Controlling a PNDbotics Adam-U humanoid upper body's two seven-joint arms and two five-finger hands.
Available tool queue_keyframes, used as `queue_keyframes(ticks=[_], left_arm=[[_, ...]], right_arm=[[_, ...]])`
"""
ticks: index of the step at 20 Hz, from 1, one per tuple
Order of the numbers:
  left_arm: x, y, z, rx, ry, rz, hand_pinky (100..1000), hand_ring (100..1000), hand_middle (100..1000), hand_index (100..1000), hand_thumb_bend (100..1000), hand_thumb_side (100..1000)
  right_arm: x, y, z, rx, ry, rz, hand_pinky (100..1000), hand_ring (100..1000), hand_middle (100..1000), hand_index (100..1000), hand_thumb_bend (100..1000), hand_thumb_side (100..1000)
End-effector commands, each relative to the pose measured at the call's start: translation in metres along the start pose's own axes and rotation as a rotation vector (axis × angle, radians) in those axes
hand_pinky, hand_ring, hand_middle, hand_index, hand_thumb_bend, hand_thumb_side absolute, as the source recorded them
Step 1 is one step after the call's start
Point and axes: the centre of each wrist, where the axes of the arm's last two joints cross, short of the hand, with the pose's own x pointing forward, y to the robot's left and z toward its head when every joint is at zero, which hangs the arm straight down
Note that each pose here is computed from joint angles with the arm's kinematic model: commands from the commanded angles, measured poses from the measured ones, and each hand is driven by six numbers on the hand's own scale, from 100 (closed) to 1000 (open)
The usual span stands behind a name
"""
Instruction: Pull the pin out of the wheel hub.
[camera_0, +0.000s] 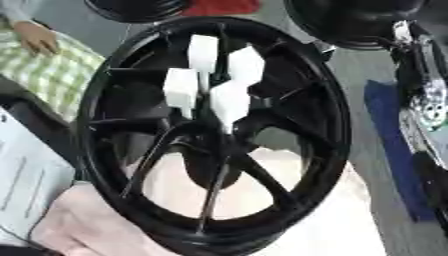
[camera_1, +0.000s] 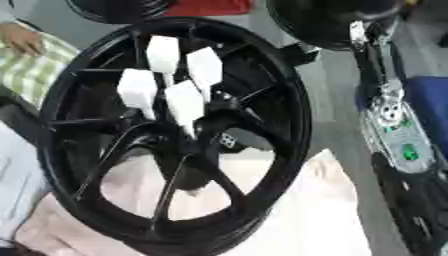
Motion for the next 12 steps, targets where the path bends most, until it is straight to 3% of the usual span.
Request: queue_keyframes(ticks=[1,8,9,10,12], left_arm=[[0.025,0.006,-0.015,-0.021,-0.068,-0.013,688,974,817,800,365,807],[0.064,0.009,-0.034,-0.050,-0.145,-0.044,694,981,832,807,373,791],[0.070,0.010,-0.037,-0.054,-0.160,-0.048,695,981,834,808,404,838],[0.075,0.011,-0.039,-0.057,-0.173,-0.052,696,981,835,809,376,784],[0.085,0.012,-0.043,-0.061,-0.205,-0.060,697,979,835,809,378,777]], right_arm=[[0.032,-0.013,-0.015,0.035,-0.084,0.027,904,819,781,735,100,795],[0.080,-0.021,-0.032,0.138,-0.178,0.069,892,813,777,736,100,755],[0.088,-0.022,-0.034,0.155,-0.200,0.084,891,813,776,736,100,776],[0.094,-0.023,-0.036,0.172,-0.218,0.099,890,813,776,737,100,735],[0.108,-0.024,-0.039,0.208,-0.256,0.138,888,812,776,738,100,713]])
